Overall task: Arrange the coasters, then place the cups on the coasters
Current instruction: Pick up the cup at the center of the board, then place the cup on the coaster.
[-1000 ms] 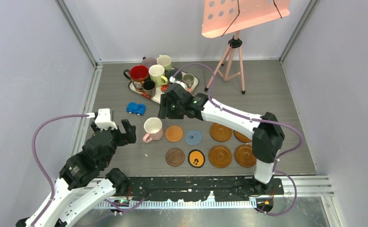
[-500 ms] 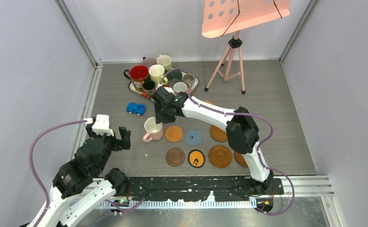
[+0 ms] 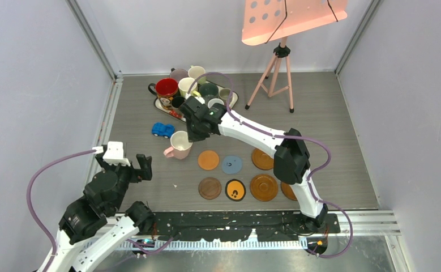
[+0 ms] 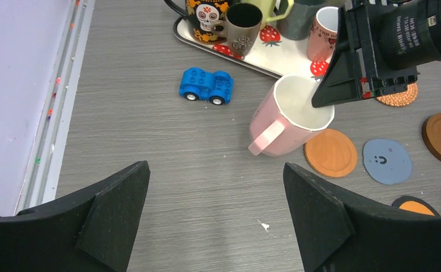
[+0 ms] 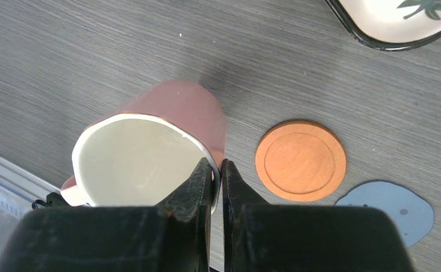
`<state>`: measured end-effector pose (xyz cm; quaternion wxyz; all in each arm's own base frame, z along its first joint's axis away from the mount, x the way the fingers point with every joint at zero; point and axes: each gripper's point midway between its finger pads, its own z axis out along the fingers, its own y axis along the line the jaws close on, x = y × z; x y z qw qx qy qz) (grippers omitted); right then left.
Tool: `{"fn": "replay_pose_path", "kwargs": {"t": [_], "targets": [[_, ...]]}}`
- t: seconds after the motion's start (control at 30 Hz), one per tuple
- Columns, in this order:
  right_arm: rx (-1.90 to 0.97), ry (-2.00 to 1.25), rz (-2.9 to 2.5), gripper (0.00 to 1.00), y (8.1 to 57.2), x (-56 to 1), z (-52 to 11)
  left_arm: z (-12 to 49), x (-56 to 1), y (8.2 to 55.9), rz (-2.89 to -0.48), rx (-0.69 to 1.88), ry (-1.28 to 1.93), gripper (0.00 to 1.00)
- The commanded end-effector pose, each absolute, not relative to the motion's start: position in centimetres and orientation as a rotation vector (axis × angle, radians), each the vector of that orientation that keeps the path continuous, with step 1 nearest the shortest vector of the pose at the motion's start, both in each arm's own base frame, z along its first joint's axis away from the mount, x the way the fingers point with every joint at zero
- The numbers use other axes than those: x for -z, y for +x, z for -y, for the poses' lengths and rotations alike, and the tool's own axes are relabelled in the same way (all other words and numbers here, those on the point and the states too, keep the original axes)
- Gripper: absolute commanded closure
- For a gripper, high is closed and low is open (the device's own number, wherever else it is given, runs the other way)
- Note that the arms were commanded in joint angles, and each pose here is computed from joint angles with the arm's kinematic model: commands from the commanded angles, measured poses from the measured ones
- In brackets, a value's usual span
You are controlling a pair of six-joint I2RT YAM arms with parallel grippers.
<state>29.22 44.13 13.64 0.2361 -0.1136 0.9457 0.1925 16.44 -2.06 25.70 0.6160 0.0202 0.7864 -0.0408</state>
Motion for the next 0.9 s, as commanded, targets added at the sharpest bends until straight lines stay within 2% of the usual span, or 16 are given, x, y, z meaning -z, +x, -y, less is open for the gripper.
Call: {"fn": "replay_pose_path", "kwargs": {"t": [0.0,0.5,0.87], "targets": [[-0.657,-0.264,-2.415,0.95,30.8,-21.6,-44.6,1.2,-26.2,16.3,-1.778,0.085,0.002,0.08],[-0.346,0.053,-2.361,0.95,37.0,-24.1,-28.5,1.2,-26.3,16.1,-1.764,0.107,-0.008,0.06],[-0.162,0.189,-2.357,0.95,40.6,-21.7,-19.3,0.9,-26.4,16.1,-1.755,0.099,-0.019,0.05]]}}
